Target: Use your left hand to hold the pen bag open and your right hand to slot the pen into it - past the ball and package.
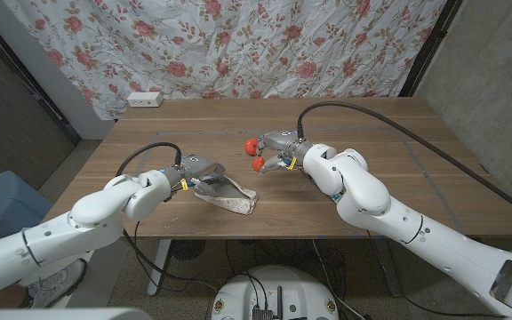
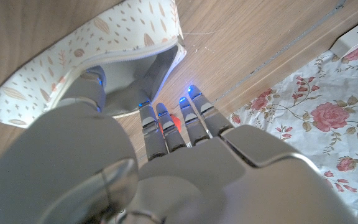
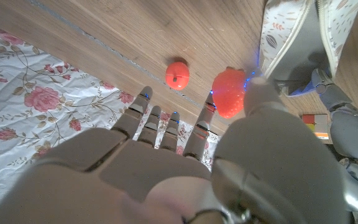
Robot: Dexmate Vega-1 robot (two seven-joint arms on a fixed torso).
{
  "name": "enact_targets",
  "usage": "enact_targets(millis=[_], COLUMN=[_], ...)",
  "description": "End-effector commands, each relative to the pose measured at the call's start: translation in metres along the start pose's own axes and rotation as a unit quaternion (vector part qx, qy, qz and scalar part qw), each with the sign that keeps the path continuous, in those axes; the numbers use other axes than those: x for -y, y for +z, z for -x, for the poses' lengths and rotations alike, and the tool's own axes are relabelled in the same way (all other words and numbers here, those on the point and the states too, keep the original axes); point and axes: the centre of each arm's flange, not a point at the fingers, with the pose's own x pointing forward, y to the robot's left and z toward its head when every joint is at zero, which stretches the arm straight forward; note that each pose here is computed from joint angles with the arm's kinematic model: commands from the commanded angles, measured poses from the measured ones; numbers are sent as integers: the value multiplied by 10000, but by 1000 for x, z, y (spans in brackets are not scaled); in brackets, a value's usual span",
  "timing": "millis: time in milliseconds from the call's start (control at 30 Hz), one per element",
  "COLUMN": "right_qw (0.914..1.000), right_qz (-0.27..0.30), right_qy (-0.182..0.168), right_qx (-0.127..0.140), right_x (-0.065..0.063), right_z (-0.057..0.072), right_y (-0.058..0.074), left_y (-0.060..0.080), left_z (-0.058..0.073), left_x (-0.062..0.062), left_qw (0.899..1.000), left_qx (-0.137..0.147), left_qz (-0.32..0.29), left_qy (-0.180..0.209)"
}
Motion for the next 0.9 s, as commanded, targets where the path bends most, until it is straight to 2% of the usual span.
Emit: enact_targets(millis=[33,900], right_qw=[9995,9973], right_qz=[110,102], right_qy=[168,67], right_qx=[263,723], right_x=[-5,-8], right_z=[-2,-22], right_y=[15,37], left_y=[-4,-9], left_z=[0,-1], left_x=[0,4], left_qw=[10000,10000], left_qx=[-6,42], left_qz=[-26,-46], left_qy=[-47,-40])
